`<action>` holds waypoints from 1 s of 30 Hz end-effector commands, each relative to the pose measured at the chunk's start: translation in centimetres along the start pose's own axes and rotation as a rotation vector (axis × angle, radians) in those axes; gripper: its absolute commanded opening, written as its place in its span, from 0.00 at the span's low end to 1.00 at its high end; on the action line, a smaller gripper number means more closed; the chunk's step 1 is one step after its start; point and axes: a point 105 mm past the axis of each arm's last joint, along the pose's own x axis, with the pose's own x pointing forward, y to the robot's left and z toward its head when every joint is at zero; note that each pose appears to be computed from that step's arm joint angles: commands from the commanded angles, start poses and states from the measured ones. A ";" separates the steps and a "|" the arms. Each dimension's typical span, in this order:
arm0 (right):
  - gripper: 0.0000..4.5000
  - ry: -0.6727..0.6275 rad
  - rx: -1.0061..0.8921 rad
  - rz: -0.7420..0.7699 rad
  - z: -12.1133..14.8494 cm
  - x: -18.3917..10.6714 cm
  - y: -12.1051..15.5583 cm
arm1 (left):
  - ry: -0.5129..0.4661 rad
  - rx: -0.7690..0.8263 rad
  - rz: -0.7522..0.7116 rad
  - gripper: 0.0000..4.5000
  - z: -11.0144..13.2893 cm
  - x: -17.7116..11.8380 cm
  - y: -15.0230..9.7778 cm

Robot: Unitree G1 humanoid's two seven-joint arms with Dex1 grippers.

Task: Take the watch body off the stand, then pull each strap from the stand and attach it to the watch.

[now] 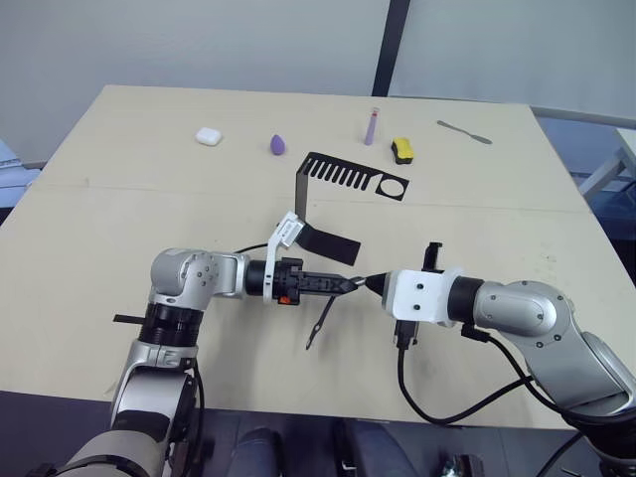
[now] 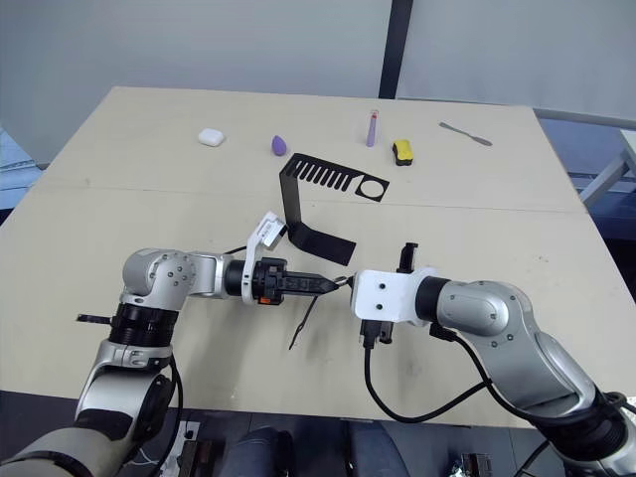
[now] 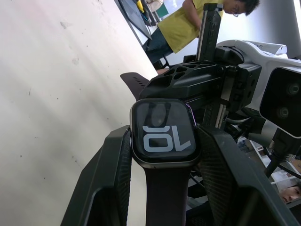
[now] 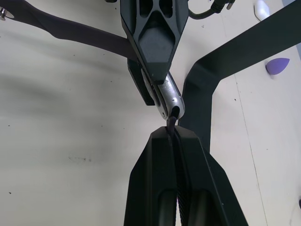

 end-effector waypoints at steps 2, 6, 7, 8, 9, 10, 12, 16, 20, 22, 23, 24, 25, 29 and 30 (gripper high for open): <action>0.00 -0.048 -0.018 0.012 1.1 0.0 0.3 | 0.017 0.065 -0.108 0.35 0.8 1.4 -2.2; 0.00 -0.049 -0.017 0.010 1.1 0.0 0.2 | 0.017 0.065 -0.105 0.35 0.8 1.4 -2.2; 0.00 -0.050 -0.016 0.009 1.1 0.0 0.2 | 0.017 0.065 -0.104 0.35 0.8 1.4 -2.2; 0.00 -0.051 -0.016 0.009 1.2 0.0 0.2 | 0.017 0.065 -0.103 0.35 0.9 1.4 -2.2; 0.00 -0.052 -0.016 0.009 1.2 0.0 0.2 | 0.018 0.066 -0.104 0.35 0.9 1.4 -2.2; 0.00 -0.052 -0.015 0.008 1.2 0.0 0.2 | 0.018 0.066 -0.104 0.35 0.9 1.4 -2.2; 0.00 -0.053 -0.015 0.008 1.2 0.0 0.2 | 0.018 0.066 -0.103 0.35 0.9 1.4 -2.2; 0.00 -0.054 -0.013 0.006 1.3 -0.1 0.1 | 0.017 0.067 -0.100 0.35 0.9 1.4 -2.1; 0.00 -0.051 -0.011 0.006 1.3 -0.1 0.0 | 0.017 0.069 -0.106 0.35 0.9 1.5 -2.2; 0.00 -0.050 -0.011 0.006 1.2 -0.1 0.0 | 0.018 0.069 -0.106 0.35 0.9 1.5 -2.2; 0.00 -0.050 -0.011 0.005 1.2 -0.1 0.0 | 0.018 0.070 -0.106 0.35 0.9 1.5 -2.2; 0.00 -0.050 -0.012 0.005 1.3 -0.1 -0.1 | 0.018 0.071 -0.106 0.35 0.9 1.5 -2.2; 0.00 -0.051 -0.012 0.005 1.3 -0.1 -0.1 | 0.018 0.071 -0.105 0.35 1.0 1.5 -2.2; 0.00 -0.059 -0.010 0.002 1.5 -0.1 -0.2 | 0.015 0.073 -0.099 0.35 1.0 1.4 -2.1; 0.00 -0.062 -0.008 0.001 1.6 -0.2 -0.2 | 0.015 0.073 -0.095 0.35 1.0 1.4 -2.0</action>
